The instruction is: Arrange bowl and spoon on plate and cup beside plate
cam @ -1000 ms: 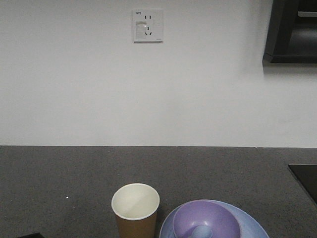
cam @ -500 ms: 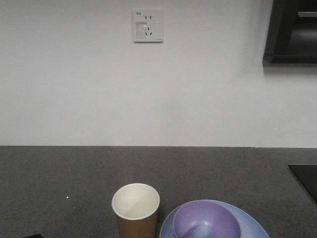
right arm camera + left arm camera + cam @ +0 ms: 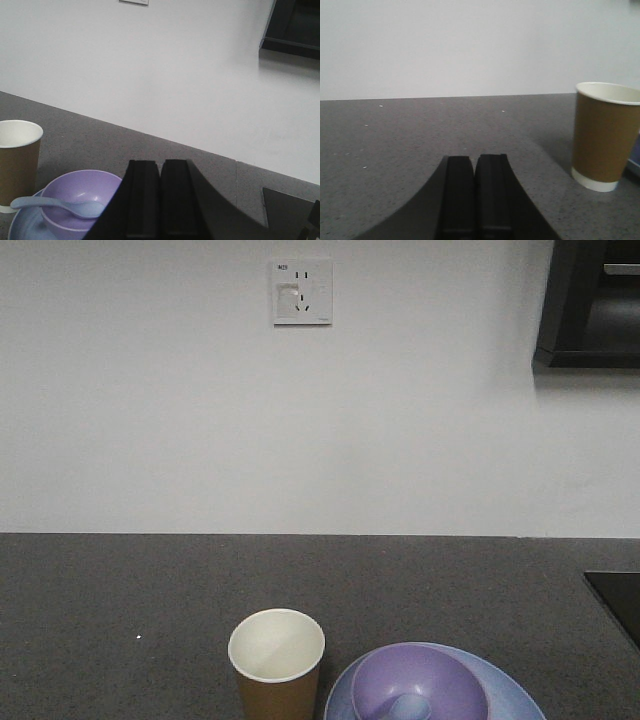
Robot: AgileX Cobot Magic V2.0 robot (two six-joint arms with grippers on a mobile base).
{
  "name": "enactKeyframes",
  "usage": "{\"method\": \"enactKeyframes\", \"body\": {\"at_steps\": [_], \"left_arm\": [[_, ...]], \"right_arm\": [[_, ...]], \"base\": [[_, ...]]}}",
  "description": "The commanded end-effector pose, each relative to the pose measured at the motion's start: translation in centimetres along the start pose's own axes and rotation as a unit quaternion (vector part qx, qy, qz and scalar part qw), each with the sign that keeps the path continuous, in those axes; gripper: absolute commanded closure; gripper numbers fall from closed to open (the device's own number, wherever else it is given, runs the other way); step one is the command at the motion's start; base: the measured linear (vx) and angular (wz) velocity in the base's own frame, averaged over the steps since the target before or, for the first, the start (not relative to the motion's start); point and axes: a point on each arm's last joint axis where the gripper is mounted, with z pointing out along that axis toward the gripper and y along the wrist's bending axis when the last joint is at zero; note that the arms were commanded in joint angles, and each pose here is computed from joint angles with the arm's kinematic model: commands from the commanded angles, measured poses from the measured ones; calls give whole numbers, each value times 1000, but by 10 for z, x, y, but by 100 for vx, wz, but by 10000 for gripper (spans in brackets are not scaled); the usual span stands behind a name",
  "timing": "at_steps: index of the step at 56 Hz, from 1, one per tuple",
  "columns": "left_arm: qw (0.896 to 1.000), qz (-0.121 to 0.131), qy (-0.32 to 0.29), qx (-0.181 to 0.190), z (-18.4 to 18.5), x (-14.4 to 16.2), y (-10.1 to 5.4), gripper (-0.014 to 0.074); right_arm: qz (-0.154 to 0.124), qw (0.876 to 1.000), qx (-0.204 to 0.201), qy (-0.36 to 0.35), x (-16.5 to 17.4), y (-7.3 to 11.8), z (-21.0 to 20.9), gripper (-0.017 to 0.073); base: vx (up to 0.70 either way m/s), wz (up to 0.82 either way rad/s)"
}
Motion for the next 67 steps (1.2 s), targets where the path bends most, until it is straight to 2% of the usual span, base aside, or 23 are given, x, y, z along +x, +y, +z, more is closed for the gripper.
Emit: {"method": "enactKeyframes", "body": {"at_steps": [1,7,11,15,67], "left_arm": [[997,8,-71,-19,-8,-7,2,596],[998,22,-38,-43,-19,2,5,596],[998,22,5,-58,-18,9,7,596],[998,20,21,-64,-18,12,8,596],[998,17,23,-64,-18,12,8,596]], "right_arm": [[-7,999,13,-45,-15,-3,-1,571],[-7,999,13,-44,-14,-3,-1,571],[-7,999,12,-43,-14,-3,-1,571],[-7,999,12,-43,-14,-3,-1,571],[-8,999,12,-34,-9,-3,1,571]], "base": [[0,0],[0,0],[0,0],[0,0],[0,0]]}}
